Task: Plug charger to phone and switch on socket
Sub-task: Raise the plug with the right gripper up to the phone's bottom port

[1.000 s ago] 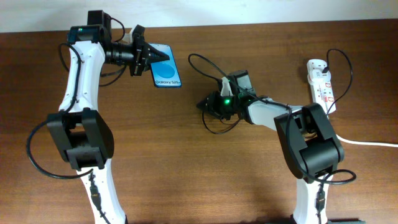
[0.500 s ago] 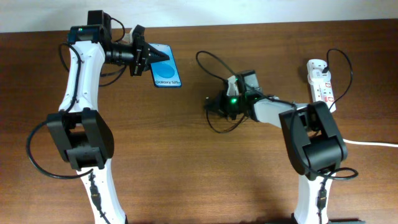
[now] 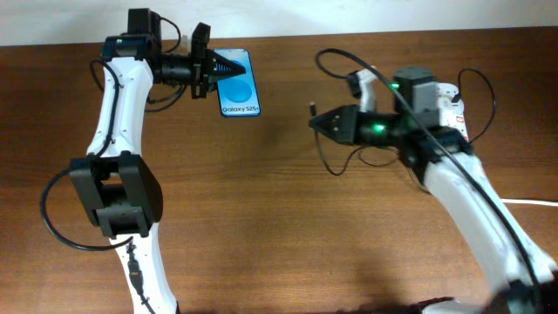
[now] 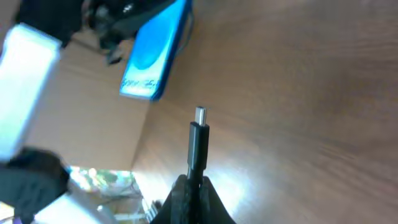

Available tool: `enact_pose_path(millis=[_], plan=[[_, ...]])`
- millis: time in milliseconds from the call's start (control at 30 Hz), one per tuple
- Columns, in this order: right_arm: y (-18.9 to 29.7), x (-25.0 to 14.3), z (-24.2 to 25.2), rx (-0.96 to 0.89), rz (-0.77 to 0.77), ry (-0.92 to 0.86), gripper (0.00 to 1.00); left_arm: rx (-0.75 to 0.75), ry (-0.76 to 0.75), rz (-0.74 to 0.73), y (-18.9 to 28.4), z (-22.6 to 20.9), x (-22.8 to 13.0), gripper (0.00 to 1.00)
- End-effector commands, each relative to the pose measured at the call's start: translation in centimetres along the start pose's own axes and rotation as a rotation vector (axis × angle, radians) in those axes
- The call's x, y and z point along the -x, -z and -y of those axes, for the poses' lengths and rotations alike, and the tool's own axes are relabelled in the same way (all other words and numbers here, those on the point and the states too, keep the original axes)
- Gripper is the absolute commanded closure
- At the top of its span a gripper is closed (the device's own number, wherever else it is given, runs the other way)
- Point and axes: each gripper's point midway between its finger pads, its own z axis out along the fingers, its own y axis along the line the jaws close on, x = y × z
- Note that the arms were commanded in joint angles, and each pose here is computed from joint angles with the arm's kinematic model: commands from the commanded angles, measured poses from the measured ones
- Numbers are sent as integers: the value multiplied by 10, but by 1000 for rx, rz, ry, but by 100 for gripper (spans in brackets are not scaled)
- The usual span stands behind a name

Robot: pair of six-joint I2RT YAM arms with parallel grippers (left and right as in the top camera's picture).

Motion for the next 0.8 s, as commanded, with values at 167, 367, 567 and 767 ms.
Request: enact_pose_path(millis=[167,367,567,767], plan=[[16,-34,-60,103,-65,110,96,-229,-210,-147,-28,67,-30,100],[-11,-50,-55,66,-125,59,96,-220,-153,-174,-41,75,-28,100],[-38,-36,-56,104,-108,-13,96,-182,-87,-151,-47,79,-17,100],[-43,-18,-67,169,-59,3,96,-176,-79,-124,-49,88,-5,100]])
